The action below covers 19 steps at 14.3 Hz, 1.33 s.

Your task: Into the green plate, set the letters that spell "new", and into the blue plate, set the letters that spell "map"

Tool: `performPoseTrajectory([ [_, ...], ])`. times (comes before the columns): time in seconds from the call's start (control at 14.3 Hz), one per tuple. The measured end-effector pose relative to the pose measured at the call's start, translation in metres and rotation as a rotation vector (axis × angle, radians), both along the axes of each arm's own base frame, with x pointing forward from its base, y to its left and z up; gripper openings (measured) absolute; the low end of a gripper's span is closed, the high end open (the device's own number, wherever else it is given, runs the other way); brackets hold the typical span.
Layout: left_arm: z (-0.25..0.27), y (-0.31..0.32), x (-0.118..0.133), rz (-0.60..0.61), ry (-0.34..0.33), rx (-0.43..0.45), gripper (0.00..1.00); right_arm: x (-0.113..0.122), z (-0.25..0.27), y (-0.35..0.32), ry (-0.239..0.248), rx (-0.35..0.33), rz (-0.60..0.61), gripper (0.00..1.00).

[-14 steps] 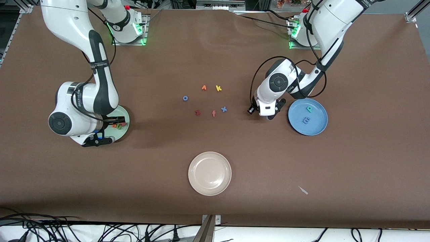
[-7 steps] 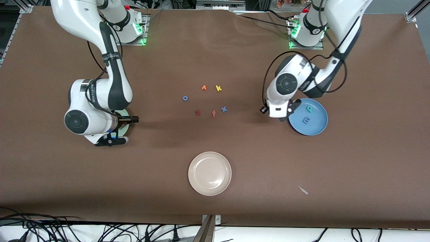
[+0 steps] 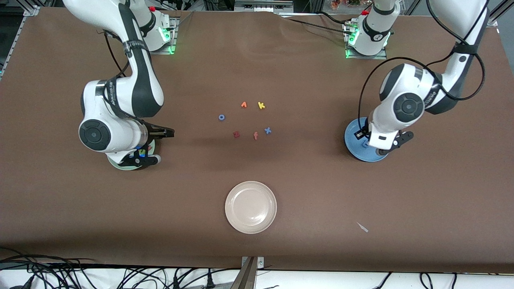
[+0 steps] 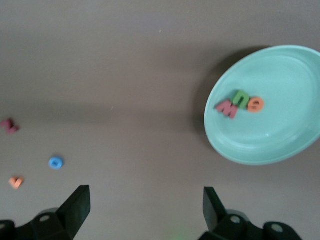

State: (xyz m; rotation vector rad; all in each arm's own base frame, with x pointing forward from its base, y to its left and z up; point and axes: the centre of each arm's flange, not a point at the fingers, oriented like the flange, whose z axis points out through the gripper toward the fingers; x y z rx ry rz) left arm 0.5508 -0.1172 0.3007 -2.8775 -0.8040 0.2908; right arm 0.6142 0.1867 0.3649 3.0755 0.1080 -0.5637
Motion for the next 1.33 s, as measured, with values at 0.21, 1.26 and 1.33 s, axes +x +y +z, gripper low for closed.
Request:
performPoseTrajectory([
  [0.21,0.004,-0.002,0.000,-0.015,-0.005,-0.003,0.59,-0.001,0.035,0.022,-0.022,0.006,0.035,1.00],
  [1.26,0.223,0.017,0.062,-0.625,-0.099,-0.090,1.00,-0.051,0.202,-0.057,-0.267,0.068,0.075,1.00],
  [1.33,0.232,0.022,0.061,-0.661,-0.082,-0.097,1.00,-0.053,0.206,-0.070,-0.260,0.064,0.055,1.00],
])
